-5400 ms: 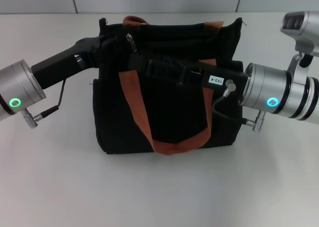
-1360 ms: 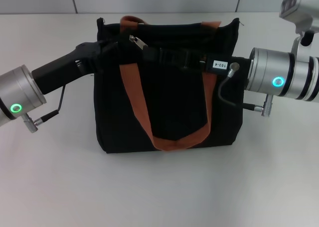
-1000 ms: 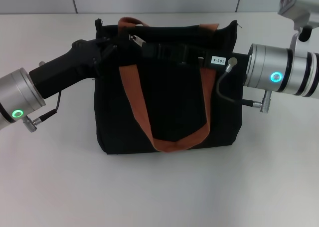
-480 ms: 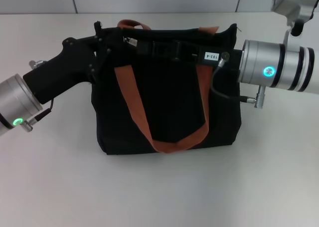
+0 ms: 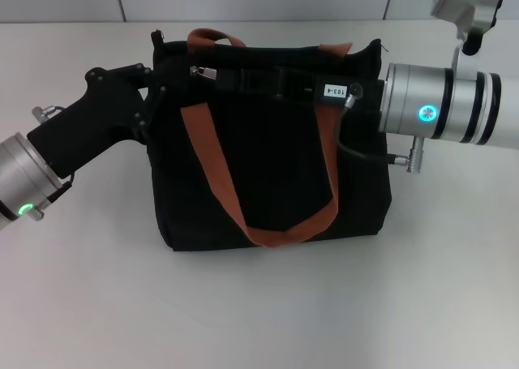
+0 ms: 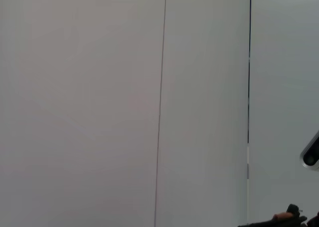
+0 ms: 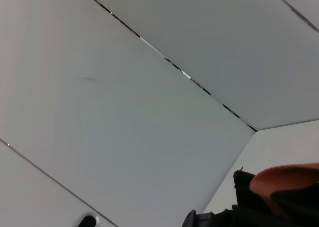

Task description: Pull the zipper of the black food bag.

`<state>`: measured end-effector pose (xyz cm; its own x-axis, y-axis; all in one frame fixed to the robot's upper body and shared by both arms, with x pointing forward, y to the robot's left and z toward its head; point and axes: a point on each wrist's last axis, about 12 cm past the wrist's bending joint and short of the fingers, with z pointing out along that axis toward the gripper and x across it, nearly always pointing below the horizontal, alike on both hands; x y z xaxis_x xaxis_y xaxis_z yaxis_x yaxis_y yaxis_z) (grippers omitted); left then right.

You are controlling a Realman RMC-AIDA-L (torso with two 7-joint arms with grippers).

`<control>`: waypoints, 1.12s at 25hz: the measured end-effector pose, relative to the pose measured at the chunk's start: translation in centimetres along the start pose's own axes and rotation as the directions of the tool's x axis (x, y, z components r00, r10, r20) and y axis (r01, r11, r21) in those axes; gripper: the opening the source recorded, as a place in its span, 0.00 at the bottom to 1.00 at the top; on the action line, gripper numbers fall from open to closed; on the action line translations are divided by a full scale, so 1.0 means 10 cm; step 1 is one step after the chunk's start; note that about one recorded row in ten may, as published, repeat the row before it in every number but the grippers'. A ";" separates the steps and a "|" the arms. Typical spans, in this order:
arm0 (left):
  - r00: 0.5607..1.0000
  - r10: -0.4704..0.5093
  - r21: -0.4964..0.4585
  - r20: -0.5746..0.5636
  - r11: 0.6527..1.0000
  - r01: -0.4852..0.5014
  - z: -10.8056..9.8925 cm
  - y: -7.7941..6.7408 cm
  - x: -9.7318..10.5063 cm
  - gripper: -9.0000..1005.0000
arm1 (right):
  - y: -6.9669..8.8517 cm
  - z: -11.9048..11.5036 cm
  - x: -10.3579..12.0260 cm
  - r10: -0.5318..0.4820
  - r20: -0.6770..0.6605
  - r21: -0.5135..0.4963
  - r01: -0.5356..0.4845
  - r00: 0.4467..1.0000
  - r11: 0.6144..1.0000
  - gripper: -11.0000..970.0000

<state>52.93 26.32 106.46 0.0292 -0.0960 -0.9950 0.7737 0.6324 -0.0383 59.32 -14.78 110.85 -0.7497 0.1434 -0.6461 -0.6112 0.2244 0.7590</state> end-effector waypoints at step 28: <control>0.994 0.100 -0.072 0.047 0.993 -0.097 0.01 0.06 -0.04 0.04 | -0.04 0.07 -0.06 0.030 0.016 0.045 -0.030 0.999 0.999 0.01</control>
<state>53.49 26.67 106.88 0.1364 -0.0681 -0.9883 0.7195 0.6926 0.0516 60.17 -14.27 110.85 -0.7633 0.1655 -0.6244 -0.5760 0.2632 0.7739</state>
